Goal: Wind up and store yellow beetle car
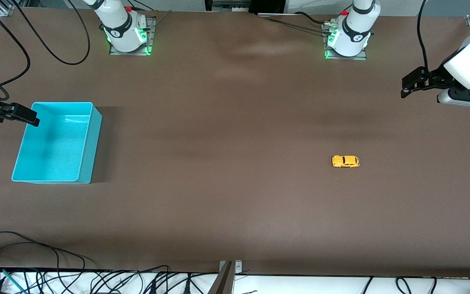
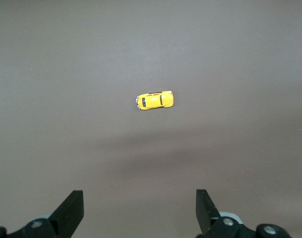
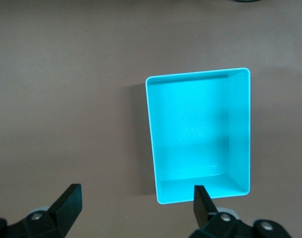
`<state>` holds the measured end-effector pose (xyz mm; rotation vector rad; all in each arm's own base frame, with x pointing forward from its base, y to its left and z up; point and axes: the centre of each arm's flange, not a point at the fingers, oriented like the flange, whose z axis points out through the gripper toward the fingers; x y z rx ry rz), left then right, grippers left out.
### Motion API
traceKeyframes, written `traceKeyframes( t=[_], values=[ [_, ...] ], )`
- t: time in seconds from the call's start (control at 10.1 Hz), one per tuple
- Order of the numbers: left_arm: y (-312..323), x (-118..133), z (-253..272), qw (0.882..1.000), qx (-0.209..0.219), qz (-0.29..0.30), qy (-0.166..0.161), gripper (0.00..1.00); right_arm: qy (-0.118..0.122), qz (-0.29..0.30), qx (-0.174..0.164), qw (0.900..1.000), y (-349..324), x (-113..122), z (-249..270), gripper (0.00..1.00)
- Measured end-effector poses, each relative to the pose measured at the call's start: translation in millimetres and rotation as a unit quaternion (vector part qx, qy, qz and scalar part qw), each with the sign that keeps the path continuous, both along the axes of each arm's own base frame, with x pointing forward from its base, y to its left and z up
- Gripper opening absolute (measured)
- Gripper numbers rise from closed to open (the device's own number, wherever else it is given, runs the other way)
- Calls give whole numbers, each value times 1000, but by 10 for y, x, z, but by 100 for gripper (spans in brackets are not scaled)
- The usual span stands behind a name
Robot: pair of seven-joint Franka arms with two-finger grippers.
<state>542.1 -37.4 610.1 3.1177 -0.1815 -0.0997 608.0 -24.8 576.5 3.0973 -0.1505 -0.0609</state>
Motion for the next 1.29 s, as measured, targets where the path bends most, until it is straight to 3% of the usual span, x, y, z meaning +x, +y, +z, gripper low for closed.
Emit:
traceKeyframes(
  t=[1.29],
  values=[
    [-129, -27, -10, 1000, 1, -12, 7, 100, 1, 0, 0, 1000, 1, 1, -6, 100]
  ],
)
